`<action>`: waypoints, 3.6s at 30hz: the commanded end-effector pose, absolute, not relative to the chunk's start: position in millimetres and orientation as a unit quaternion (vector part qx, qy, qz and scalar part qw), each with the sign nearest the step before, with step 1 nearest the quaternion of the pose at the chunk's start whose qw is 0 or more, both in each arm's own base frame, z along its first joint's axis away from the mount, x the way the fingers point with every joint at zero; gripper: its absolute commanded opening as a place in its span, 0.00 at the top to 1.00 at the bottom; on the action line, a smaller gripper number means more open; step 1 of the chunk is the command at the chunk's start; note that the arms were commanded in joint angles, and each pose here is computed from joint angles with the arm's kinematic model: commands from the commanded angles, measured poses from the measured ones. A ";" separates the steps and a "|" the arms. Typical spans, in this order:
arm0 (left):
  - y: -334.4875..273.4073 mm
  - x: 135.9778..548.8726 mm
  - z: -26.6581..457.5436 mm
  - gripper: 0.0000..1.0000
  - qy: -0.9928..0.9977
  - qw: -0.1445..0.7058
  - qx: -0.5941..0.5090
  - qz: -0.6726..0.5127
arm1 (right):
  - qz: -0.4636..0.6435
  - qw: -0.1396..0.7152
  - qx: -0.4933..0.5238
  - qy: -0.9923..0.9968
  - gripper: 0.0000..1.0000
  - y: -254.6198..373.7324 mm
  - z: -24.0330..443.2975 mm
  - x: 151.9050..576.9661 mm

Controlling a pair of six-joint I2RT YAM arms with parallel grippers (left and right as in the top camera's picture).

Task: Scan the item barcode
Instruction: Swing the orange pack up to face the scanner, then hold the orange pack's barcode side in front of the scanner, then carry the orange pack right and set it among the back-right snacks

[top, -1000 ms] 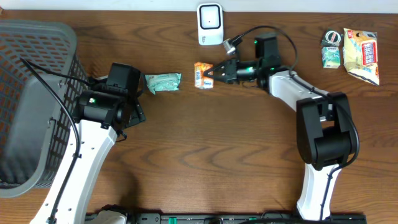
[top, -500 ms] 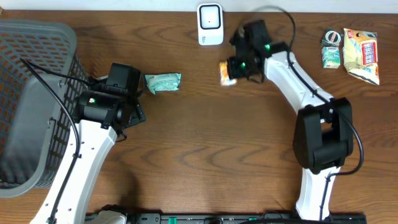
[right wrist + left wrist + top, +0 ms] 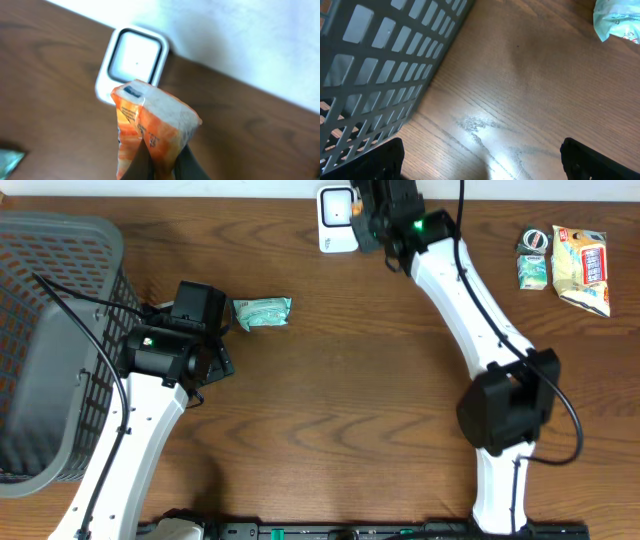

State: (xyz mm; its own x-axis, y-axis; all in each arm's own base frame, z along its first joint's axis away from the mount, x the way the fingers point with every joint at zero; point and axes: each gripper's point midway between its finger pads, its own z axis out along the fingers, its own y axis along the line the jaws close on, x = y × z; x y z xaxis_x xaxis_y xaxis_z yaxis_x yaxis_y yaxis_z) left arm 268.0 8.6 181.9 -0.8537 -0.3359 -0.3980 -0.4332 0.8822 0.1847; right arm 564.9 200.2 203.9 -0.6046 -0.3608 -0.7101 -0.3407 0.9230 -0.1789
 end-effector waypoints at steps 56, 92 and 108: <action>12.2 268.0 184.9 0.02 0.950 0.185 -0.208 0.140 | -0.295 0.435 -0.421 0.739 0.99 205.9 167.7 663.7; 12.2 268.0 184.9 0.02 0.950 0.185 -0.208 0.140 | -0.300 0.159 0.072 0.938 0.92 -188.4 122.0 541.3; 12.2 268.0 184.9 0.02 0.950 0.185 -0.208 0.140 | -0.100 0.174 0.048 0.979 0.01 -129.6 91.4 550.1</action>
